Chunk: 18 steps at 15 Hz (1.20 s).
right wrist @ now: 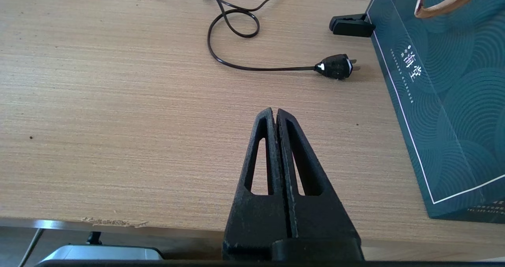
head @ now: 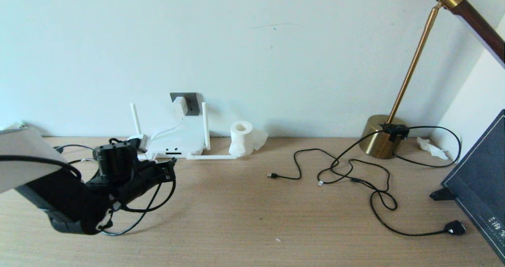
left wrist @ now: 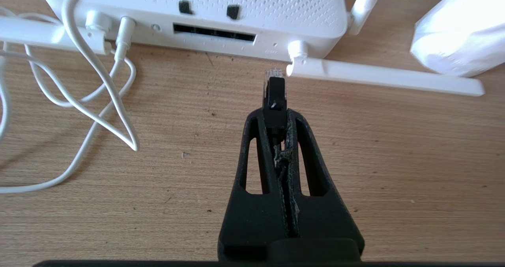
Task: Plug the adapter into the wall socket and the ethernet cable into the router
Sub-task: Plug cable into router interface
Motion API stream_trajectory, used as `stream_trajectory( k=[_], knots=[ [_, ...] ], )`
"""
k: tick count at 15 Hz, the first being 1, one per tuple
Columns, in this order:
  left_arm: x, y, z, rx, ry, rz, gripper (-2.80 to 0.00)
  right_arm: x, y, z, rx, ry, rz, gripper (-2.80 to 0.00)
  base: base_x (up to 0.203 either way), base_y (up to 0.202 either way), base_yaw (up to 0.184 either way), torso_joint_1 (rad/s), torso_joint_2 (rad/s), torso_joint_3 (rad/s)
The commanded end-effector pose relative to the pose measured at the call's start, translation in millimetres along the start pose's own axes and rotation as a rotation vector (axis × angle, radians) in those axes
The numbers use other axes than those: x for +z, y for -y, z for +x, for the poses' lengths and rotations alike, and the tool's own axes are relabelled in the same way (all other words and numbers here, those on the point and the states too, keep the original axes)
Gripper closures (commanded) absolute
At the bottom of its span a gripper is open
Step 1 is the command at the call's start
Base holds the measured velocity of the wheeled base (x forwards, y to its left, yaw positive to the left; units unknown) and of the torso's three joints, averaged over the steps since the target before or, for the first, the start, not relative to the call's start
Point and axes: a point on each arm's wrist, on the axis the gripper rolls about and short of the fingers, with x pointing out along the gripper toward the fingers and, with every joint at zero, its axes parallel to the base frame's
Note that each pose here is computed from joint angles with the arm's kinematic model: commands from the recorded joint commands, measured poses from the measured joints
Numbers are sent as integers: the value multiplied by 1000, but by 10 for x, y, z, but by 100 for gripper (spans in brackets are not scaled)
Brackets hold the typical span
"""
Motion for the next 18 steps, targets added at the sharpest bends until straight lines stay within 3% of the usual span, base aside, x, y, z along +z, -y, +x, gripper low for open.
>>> stream_trajectory(
  k=[1,18],
  knots=[
    [-55,-11,70,1,-11,-1,0,-1,0,1,1,-3,-1,0,0,0,0,0,0,0],
    [-27,-53,216,7,11,-3,0,-1,0,1,1,-3,-1,0,0,0,0,0,0,0]
  ],
)
